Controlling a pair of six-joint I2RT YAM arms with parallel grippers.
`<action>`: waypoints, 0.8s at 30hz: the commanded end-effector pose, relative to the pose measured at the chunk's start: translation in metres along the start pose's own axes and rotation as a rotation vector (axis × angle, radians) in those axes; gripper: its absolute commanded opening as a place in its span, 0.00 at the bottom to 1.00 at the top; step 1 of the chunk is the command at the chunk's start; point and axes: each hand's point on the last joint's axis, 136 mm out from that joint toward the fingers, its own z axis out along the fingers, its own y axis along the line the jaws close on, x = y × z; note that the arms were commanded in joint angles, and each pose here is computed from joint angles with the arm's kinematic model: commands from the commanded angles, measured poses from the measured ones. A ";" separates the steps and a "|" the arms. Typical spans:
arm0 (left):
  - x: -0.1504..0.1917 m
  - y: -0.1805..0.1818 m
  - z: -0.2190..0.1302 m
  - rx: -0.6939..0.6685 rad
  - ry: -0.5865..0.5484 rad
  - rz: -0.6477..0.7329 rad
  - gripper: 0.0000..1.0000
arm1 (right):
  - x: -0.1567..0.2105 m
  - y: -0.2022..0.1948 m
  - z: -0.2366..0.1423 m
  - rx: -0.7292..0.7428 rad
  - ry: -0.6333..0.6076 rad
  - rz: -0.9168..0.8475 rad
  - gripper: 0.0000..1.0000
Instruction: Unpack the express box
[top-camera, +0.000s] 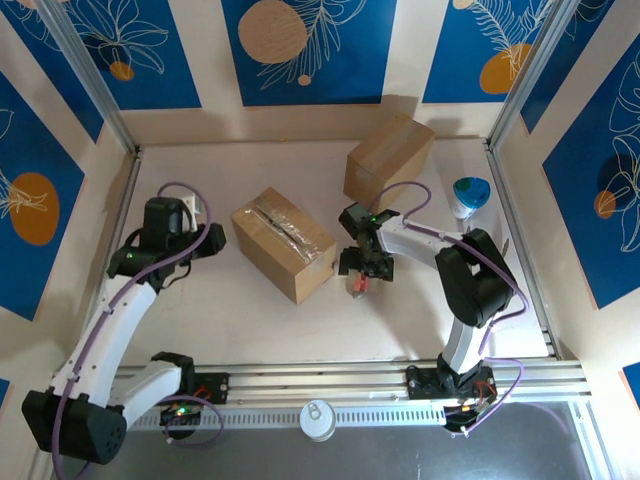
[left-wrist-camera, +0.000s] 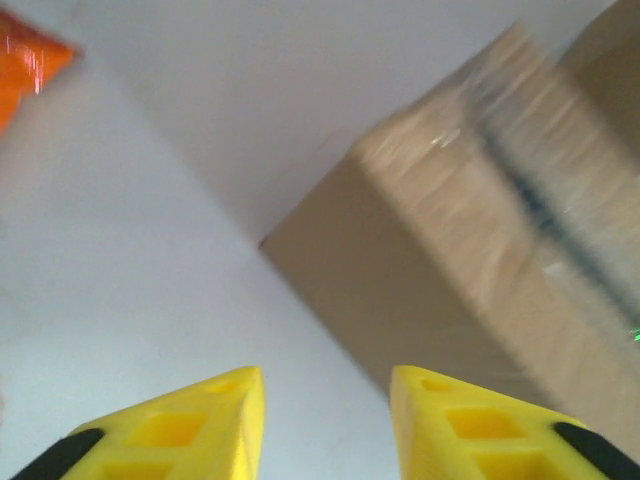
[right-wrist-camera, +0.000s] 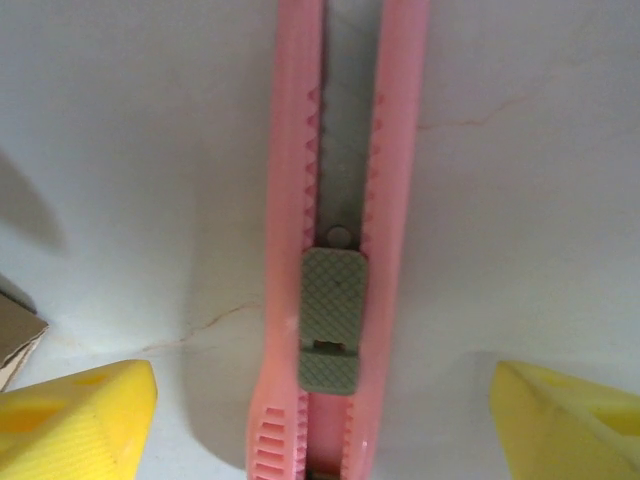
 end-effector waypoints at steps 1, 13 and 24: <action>0.035 0.023 0.020 -0.083 0.102 -0.074 0.36 | 0.007 0.007 0.004 -0.032 0.026 0.011 0.84; 0.025 0.017 0.067 -0.023 0.069 -0.141 0.35 | 0.019 0.005 0.009 -0.068 0.048 0.014 0.78; 0.016 0.012 0.083 -0.004 0.064 -0.139 0.35 | 0.023 0.004 0.020 -0.077 0.069 0.029 0.65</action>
